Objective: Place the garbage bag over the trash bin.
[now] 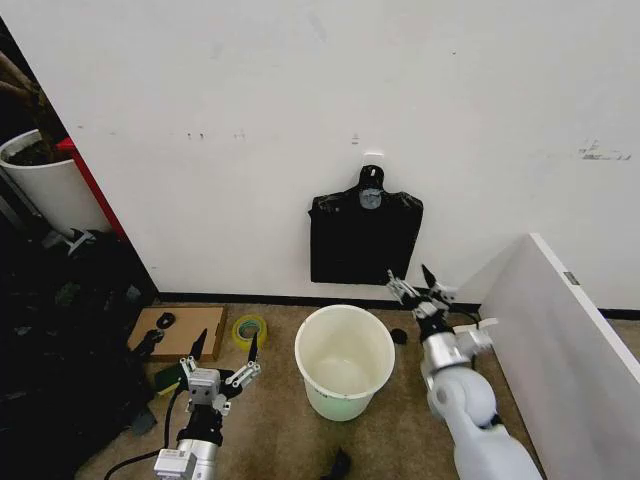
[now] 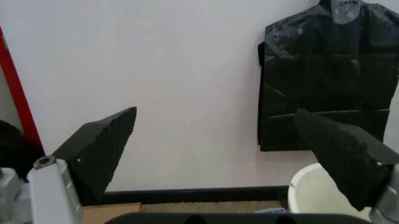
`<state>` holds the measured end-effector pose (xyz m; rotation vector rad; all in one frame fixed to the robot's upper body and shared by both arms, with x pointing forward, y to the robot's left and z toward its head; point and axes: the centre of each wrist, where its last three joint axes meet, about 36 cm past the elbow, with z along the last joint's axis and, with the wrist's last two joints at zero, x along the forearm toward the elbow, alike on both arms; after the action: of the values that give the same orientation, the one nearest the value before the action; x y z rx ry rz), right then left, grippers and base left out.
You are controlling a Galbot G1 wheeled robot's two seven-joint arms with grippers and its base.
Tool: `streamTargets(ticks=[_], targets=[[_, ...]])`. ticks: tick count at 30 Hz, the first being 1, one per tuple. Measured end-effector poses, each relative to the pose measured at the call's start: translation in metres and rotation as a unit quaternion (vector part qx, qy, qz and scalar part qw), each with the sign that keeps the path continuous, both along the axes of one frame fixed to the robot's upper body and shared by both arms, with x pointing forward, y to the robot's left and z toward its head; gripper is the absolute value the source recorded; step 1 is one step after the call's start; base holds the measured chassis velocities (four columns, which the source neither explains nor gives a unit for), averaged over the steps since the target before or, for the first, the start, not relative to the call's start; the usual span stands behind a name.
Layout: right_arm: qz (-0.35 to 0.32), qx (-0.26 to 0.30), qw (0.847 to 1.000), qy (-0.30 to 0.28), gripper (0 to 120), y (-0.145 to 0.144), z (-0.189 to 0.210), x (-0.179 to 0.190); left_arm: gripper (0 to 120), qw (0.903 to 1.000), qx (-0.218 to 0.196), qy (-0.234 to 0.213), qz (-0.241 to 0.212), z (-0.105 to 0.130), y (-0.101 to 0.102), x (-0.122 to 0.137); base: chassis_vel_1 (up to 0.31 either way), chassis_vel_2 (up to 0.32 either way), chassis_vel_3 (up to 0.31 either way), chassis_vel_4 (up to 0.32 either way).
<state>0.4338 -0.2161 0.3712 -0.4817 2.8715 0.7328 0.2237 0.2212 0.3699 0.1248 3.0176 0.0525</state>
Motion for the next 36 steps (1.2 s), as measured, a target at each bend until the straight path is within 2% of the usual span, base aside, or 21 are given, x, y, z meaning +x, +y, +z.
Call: streamTargets(ticks=[3, 17, 36], targets=[[0.038, 0.035, 0.999, -0.009, 100, 0.007, 0.008, 0.023, 98, 1.0, -0.001, 0.0, 0.007, -0.004, 0.001, 0.0, 0.0, 0.0, 0.0, 0.0], [0.065, 0.051, 0.996, -0.03, 100, 0.009, 0.02, 0.089, 98, 0.9995, 0.007, -0.004, 0.03, 0.0, 0.011, 0.0, 0.0, 0.0, 0.0, 0.0], [0.075, 0.054, 0.995, -0.032, 100, 0.016, 0.034, 0.122, 98, 0.9995, 0.001, -0.01, 0.031, 0.01, 0.008, -0.001, 0.0, 0.0, 0.0, 0.0]])
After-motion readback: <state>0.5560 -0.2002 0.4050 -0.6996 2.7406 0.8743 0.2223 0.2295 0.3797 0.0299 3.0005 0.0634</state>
